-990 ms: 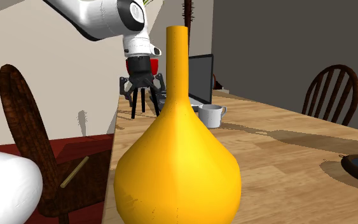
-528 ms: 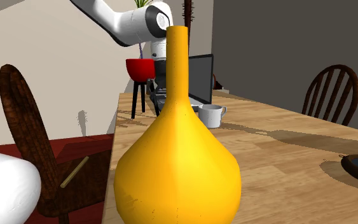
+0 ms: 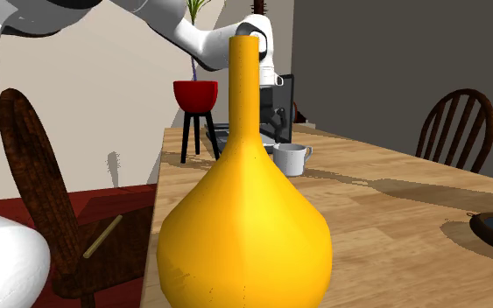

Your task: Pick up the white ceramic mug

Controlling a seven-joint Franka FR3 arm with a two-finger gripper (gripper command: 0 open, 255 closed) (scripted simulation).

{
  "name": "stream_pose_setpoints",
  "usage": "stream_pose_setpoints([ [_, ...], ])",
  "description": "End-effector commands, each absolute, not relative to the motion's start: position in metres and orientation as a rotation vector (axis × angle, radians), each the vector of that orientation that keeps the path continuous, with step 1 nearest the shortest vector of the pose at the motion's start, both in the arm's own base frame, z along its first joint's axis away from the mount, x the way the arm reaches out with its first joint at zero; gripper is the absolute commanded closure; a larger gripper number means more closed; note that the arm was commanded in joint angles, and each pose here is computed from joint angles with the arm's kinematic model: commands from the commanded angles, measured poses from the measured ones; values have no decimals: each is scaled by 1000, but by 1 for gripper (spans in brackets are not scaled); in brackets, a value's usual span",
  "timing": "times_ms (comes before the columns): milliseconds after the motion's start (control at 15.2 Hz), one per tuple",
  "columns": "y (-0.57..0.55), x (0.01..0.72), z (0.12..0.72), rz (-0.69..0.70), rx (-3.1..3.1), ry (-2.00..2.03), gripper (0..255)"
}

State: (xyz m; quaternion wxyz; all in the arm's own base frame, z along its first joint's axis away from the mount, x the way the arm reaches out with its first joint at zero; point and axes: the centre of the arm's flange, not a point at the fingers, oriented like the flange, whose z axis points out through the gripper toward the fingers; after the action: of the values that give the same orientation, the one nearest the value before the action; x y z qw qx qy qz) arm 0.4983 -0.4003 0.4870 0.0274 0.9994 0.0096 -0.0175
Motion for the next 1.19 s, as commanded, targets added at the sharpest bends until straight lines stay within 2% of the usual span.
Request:
stream_pose_setpoints([
  [0,-427,504,482,-40,3091,18,0],
  [726,-445,511,440,-31,3094,9,0],
  [792,-446,512,440,-31,3094,9,255],
  [1122,-446,512,440,-31,3095,9,255],
])
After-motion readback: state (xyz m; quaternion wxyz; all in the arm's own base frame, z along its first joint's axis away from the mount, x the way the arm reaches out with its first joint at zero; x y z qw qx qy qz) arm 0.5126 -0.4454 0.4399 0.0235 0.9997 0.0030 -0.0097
